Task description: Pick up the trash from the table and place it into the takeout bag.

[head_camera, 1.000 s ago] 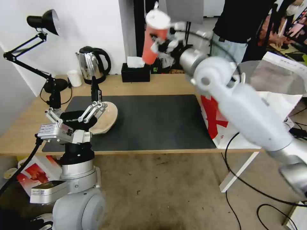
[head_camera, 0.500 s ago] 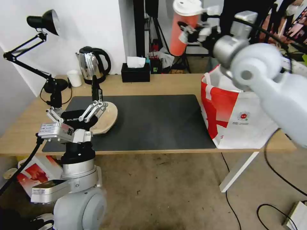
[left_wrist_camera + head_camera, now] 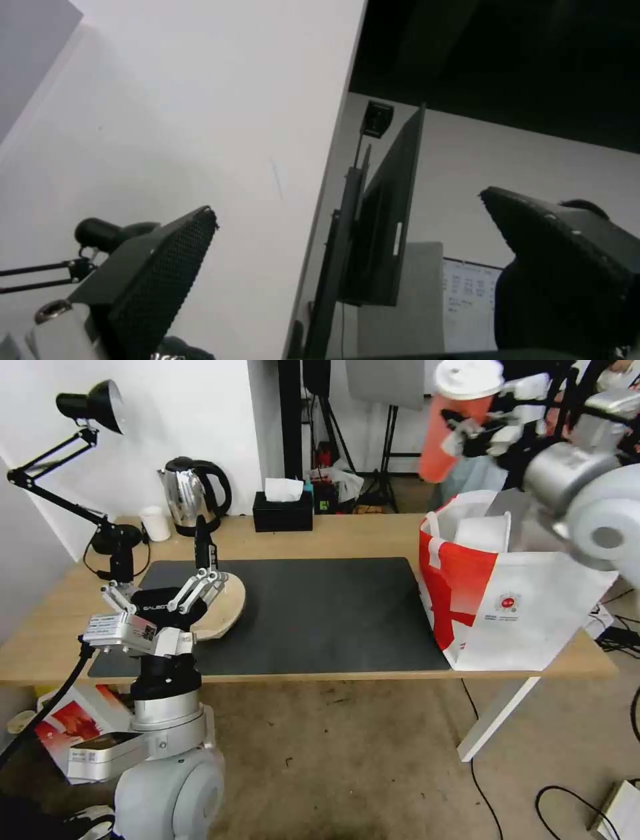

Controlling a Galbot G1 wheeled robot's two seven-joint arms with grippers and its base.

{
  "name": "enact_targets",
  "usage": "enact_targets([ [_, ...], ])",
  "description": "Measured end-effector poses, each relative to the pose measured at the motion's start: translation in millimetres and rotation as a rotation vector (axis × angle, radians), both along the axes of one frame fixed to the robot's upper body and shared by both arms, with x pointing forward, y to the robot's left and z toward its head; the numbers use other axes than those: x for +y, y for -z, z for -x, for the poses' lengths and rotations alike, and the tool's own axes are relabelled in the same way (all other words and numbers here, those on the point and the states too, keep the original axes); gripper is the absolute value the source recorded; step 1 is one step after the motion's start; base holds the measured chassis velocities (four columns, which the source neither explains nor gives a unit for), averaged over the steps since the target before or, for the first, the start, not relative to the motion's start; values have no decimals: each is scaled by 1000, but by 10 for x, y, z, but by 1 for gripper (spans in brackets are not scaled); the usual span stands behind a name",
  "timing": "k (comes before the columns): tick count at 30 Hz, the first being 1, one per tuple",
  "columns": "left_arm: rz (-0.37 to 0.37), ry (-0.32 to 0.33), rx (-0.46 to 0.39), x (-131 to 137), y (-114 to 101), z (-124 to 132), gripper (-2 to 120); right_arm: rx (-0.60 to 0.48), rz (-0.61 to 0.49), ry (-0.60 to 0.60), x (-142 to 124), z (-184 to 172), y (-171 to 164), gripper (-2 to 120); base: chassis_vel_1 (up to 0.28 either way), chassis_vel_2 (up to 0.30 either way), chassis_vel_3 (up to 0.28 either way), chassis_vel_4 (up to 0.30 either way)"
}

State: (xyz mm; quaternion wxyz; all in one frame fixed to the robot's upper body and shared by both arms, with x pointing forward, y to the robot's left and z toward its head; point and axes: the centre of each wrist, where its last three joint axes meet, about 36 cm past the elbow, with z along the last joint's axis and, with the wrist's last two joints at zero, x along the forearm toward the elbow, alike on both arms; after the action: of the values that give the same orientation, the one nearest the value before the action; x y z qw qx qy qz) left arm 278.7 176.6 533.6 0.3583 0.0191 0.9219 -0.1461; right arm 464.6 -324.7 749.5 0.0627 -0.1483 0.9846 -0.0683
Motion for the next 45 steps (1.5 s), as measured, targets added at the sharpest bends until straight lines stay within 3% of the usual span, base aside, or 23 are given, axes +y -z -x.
enact_targets([
  [7, -1, 9, 2, -16, 15, -18, 100, 9, 16, 36, -203, 97, 59, 3, 0, 0, 0, 0],
  [22, -4, 21, 3, -35, 35, -47, 100, -13, 100, 212, -935, 202, 328, 3, 0, 0, 0, 0],
  [36, -4, 24, 2, -24, 41, -51, 100, 7, 139, 257, -1068, 170, 506, 3, 0, 0, 0, 0],
  [45, -2, 24, 0, -18, 35, -52, 100, 48, 173, 259, -1075, 189, 806, 3, 0, 0, 0, 0],
])
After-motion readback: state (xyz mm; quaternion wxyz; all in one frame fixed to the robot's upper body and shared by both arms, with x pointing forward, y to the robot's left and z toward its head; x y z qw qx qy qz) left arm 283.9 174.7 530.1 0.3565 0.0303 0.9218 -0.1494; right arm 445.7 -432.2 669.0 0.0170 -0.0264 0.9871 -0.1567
